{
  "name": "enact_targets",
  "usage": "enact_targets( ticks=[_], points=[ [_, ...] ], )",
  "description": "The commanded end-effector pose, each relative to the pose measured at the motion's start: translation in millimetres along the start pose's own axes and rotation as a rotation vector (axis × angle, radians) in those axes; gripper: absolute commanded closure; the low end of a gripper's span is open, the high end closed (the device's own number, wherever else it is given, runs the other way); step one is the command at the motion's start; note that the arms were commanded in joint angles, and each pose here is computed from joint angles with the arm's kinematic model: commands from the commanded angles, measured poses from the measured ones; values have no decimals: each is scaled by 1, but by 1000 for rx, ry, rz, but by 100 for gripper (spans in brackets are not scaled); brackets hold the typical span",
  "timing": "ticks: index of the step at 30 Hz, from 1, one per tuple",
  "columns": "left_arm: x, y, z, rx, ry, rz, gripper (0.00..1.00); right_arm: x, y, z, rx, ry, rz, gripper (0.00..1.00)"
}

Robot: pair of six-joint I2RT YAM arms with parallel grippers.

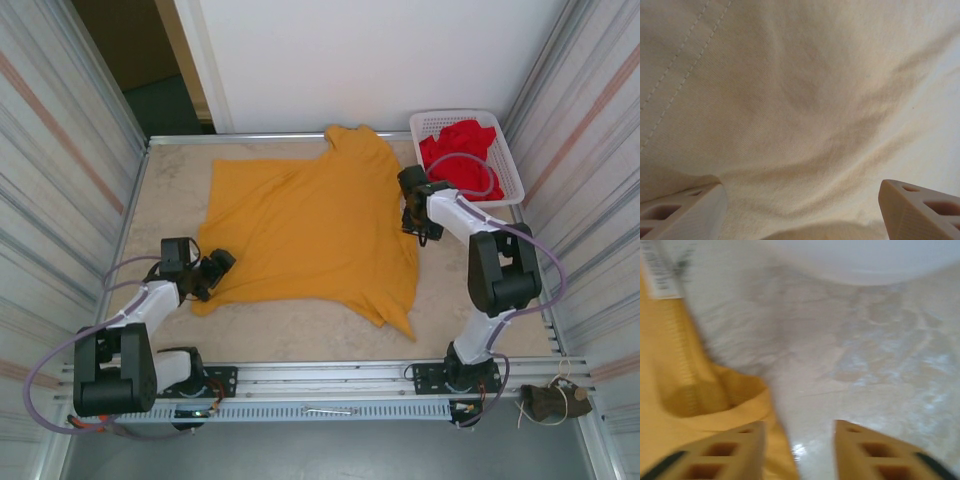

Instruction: Fold the inside-out t-shirt

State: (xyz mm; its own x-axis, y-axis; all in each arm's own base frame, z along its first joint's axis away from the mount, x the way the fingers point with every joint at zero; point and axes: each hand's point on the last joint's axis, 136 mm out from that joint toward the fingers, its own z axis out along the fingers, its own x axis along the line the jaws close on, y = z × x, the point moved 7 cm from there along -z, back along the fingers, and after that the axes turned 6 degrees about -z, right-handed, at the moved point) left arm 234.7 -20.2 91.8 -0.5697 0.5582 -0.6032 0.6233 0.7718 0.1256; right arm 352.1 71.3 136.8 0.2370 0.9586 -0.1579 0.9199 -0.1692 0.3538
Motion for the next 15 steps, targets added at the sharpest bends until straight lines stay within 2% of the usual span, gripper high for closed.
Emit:
enact_targets(
  ticks=[1,10,15],
  points=[
    [29,-10,4,16,129,-53,19,31,12,-5,-17,52,-106,44],
    [32,-11,4,20,139,-62,19,62,15,28,54,-45,-231,43],
    [31,-10,4,19,137,-67,19,56,11,39,81,-87,-225,51]
  ],
)
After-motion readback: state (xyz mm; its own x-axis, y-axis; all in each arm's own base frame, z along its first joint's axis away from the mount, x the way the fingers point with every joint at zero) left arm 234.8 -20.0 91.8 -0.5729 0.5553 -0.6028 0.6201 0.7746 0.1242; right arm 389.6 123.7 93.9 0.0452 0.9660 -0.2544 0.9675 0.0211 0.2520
